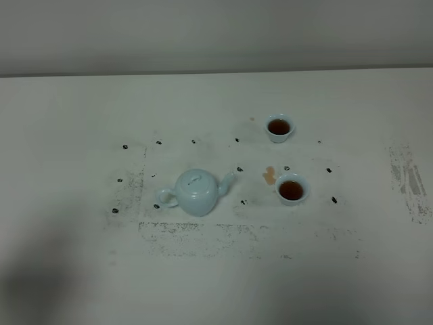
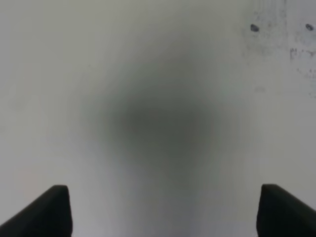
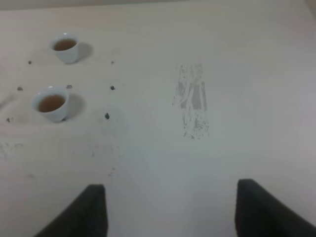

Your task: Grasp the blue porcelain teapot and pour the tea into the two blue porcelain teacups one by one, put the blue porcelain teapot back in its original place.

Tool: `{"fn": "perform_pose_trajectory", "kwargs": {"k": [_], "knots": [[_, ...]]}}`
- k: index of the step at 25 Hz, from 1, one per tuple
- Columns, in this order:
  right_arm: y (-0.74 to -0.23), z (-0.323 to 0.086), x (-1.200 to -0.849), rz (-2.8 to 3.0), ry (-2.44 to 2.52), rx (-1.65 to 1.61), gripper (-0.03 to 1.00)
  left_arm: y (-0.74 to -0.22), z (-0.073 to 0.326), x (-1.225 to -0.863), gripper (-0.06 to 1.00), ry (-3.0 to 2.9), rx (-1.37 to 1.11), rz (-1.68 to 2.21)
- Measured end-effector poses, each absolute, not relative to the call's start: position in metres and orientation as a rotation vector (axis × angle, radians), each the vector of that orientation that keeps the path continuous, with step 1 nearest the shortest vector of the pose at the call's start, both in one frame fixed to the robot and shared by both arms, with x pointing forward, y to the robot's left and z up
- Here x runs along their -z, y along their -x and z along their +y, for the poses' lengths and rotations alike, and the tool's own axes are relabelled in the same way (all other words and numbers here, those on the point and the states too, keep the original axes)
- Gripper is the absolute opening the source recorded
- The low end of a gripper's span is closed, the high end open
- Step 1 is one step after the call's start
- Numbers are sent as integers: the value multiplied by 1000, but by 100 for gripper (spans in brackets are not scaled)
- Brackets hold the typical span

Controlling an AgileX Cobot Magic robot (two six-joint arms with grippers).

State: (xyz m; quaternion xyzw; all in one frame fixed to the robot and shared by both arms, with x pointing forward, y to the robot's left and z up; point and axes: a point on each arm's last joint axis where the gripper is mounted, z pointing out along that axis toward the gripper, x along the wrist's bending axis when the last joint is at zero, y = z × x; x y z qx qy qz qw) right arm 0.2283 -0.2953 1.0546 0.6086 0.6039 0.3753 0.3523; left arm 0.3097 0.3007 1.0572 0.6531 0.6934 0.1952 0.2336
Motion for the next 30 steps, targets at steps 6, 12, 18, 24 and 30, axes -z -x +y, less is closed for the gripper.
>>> {"fn": "perform_pose_trajectory", "kwargs": {"k": [6, 12, 18, 24, 30], "knots": [[-228, -295, -1055, 1563, -1575, -971, 53, -265, 295, -1044, 73, -1676, -732, 1756], [-228, -295, -1055, 1563, -1575, -971, 53, -234, 290, -1037, 73, -1659, -775, 1705], [-228, -295, -1055, 1563, -1575, -971, 53, -227, 289, -1036, 73, -1641, -803, 1679], [-228, -295, -1055, 1563, -1575, -971, 53, -226, 290, -1036, 73, -1704, -759, 1594], [-228, -295, -1055, 1563, -1575, -971, 53, -226, 291, -1036, 73, -1721, -746, 1570]]}}
